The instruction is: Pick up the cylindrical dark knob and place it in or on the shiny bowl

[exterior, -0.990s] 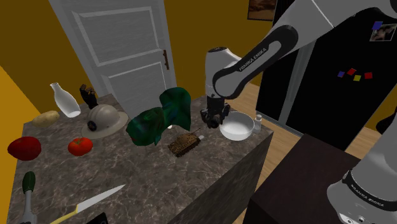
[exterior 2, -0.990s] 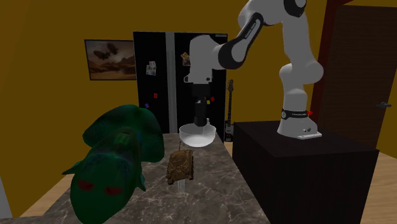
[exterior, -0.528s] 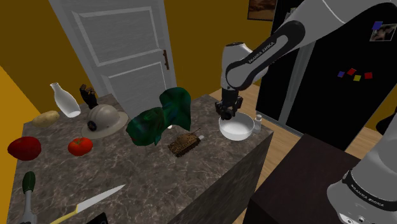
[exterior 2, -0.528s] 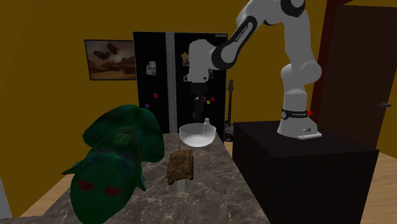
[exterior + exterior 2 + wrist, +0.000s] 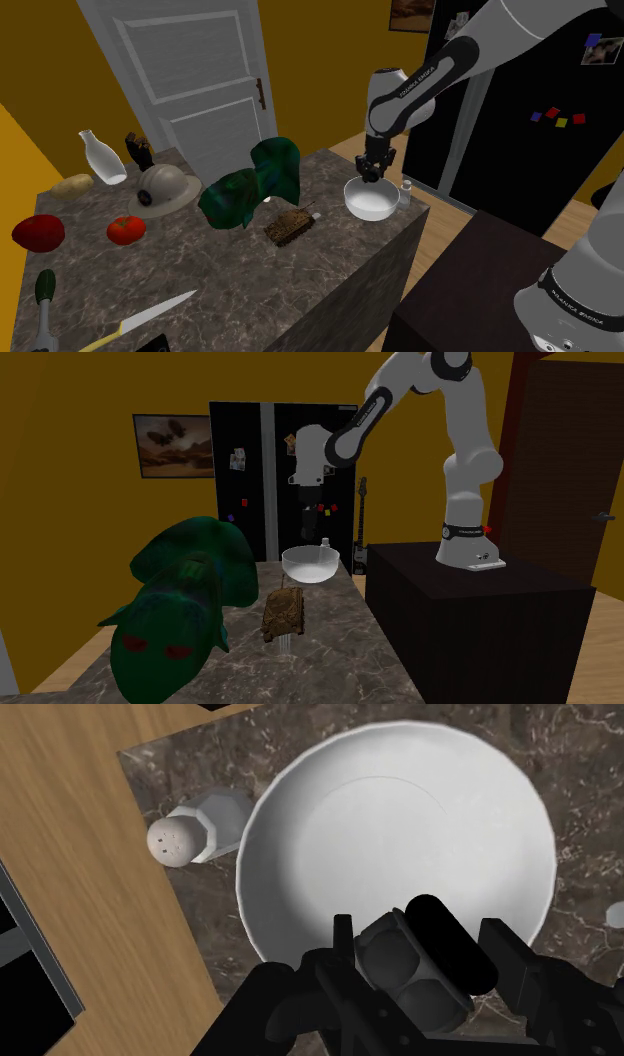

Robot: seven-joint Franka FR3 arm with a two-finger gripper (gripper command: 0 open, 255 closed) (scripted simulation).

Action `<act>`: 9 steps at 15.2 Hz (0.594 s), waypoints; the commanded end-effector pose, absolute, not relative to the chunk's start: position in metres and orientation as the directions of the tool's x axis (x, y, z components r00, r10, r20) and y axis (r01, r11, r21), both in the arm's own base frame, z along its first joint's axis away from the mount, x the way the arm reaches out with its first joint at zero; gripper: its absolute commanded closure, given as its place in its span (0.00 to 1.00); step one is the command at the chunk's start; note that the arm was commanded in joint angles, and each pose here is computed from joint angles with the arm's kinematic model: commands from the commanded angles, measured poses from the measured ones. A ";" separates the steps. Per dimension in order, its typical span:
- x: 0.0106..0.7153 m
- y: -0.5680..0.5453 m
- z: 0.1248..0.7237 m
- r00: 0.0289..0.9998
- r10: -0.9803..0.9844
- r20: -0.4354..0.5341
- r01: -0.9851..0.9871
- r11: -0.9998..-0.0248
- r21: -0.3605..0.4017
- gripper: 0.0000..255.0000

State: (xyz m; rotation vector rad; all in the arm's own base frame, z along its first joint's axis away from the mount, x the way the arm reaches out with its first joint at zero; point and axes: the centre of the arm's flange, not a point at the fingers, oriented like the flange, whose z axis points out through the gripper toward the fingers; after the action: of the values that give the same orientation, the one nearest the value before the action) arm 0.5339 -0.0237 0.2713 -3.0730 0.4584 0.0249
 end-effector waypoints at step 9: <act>0.533 -0.025 0.220 0.957 -0.291 -0.021 -0.291 -0.956 -0.032 1.00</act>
State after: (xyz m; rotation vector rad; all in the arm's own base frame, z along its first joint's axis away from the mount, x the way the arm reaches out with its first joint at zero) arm 0.5337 -0.0261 0.2244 -3.0731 0.4574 0.0253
